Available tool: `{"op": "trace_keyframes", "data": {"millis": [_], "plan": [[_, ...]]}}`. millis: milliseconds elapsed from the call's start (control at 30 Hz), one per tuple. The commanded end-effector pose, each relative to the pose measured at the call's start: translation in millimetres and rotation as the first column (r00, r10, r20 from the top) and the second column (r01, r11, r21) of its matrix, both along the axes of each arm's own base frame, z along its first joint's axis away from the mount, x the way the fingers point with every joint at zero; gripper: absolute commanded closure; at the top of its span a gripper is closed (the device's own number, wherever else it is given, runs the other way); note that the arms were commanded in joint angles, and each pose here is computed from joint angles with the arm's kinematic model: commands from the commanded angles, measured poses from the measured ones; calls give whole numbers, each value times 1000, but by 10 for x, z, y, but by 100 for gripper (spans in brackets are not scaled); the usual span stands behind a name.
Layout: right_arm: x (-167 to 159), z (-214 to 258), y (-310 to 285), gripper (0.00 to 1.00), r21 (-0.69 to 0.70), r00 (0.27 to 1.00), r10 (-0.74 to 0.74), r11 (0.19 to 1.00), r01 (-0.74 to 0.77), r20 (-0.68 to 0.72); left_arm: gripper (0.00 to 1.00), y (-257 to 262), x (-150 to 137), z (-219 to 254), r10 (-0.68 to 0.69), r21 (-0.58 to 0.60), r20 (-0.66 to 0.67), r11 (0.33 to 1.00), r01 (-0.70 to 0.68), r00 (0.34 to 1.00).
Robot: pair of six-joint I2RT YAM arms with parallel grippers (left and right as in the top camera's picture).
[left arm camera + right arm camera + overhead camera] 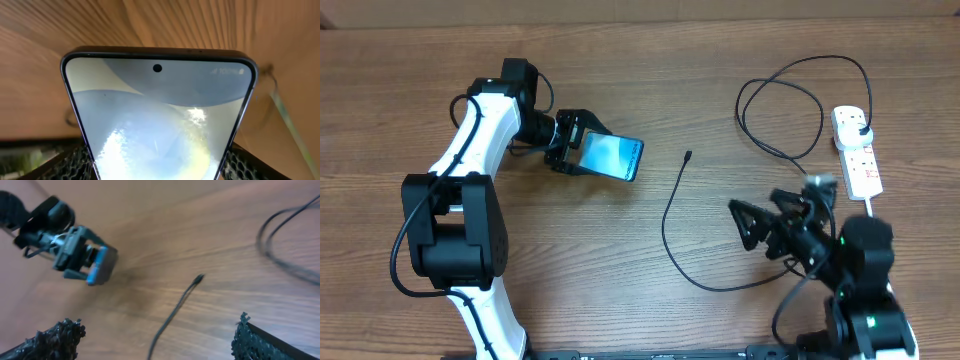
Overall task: Plug charger to phone and switch on socket
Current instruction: 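Move the right gripper toward the phone's bottom edge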
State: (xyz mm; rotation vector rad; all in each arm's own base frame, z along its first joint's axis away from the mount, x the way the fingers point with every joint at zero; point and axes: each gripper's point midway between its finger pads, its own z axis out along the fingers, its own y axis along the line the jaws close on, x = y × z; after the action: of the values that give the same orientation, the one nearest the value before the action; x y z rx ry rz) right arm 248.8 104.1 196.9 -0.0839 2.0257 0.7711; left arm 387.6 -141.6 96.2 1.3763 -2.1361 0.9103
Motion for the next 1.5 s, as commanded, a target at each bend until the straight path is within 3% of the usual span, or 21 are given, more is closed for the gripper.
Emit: {"op": "trace_keyframes", "data": {"millis": [0, 100, 233, 400, 567, 767, 900, 1133, 1467], "plan": [[25, 126, 249, 0, 86, 985, 160, 984, -155, -57, 69, 232, 66, -141, 16, 174, 15, 985, -19, 1000], [87, 65, 387, 0, 157, 958, 250, 961, -228, -140, 69, 220, 50, -172, 4, 203, 16, 979, -7, 1000], [223, -104, 492, 0, 282, 917, 297, 934, -220, -267, 68, 193, 34, -206, -11, 238, 16, 971, 6, 1000], [411, -433, 564, 0, 421, 833, 271, 906, -51, -482, 69, 133, 4, -231, -13, 265, 3, 964, 12, 1000], [503, -649, 822, 0, 429, 808, 325, 898, -100, -492, 69, 37, -30, -232, -1, 267, -20, 964, 6, 1000], [649, -918, 966, 18, 369, 785, 173, 926, 75, -595, 72, -42, -62, -232, 12, 268, -41, 964, 0, 999], [723, -922, 1094, 28, 324, 820, 94, 939, 115, -565, 72, -89, -80, -231, 15, 268, -50, 963, -1, 999], [735, -889, 1254, 34, 297, 852, 51, 947, 125, -520, 71, -194, -151, -225, -7, 263, -67, 965, 24, 998], [703, -1002, 1354, 35, 290, 839, 61, 950, 118, -540, 71, -422, -275, -209, -55, 247, -86, 966, 75, 995]]}}
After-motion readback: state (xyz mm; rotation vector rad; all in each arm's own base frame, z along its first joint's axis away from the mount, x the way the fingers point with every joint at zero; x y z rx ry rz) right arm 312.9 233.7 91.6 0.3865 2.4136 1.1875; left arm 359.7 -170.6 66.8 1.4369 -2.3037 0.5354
